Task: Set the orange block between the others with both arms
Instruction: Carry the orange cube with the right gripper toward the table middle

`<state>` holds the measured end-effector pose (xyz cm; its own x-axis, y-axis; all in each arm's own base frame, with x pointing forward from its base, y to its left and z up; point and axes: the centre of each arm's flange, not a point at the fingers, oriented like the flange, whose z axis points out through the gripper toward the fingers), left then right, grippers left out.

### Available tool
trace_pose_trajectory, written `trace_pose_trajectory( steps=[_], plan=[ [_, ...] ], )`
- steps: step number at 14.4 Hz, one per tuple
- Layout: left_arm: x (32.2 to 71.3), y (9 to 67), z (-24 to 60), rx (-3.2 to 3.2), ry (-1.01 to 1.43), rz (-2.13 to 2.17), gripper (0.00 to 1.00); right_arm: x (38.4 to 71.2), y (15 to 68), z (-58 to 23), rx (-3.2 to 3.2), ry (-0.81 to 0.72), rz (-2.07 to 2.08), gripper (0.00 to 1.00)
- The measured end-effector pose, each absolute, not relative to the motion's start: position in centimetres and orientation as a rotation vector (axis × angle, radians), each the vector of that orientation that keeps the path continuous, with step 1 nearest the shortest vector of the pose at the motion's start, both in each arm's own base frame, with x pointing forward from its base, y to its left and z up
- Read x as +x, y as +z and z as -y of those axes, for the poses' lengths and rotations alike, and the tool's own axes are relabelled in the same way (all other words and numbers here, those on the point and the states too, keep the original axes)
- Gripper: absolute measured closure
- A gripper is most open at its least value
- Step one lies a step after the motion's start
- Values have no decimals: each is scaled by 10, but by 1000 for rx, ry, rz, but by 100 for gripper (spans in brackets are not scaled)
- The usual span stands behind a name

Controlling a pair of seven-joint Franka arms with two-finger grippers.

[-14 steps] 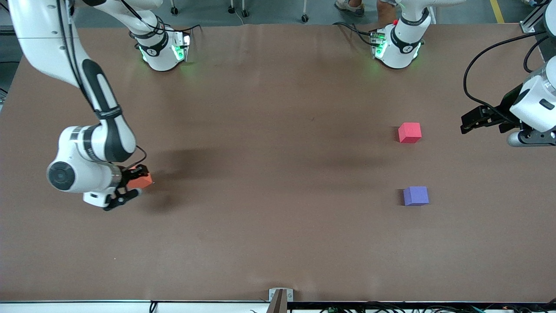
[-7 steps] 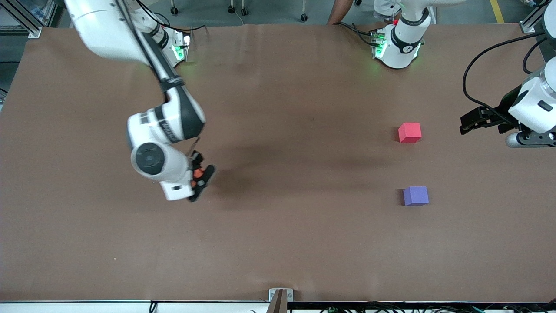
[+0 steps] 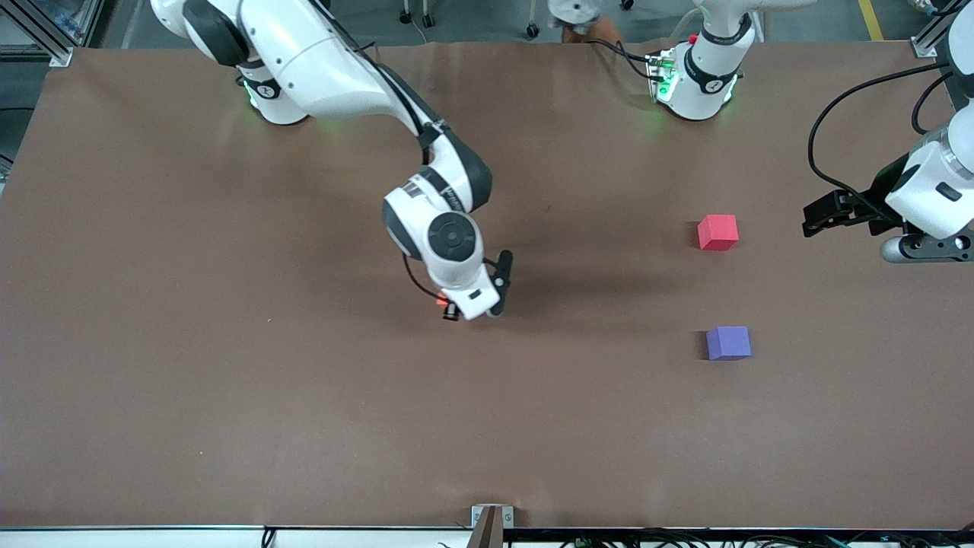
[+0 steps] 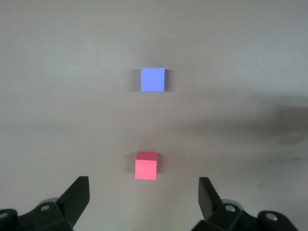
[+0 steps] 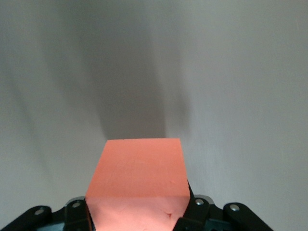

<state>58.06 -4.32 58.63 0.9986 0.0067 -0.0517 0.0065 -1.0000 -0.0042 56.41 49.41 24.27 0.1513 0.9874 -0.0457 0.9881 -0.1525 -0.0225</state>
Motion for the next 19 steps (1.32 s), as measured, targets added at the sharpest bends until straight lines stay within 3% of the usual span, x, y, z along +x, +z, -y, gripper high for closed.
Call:
trace_pose_trajectory(
  steps=[7, 16, 19],
  plan=[
    [581, 586, 43, -3136, 82, 10, 0, 518, 219, -553, 2193, -58, -2134, 37],
    [581, 586, 43, -3136, 82, 10, 0, 497, 202, -572, 2138, -82, -2162, 37],
    [581, 586, 43, -3136, 82, 10, 0, 494, 195, -573, 2143, -92, -2153, 13]
  ],
)
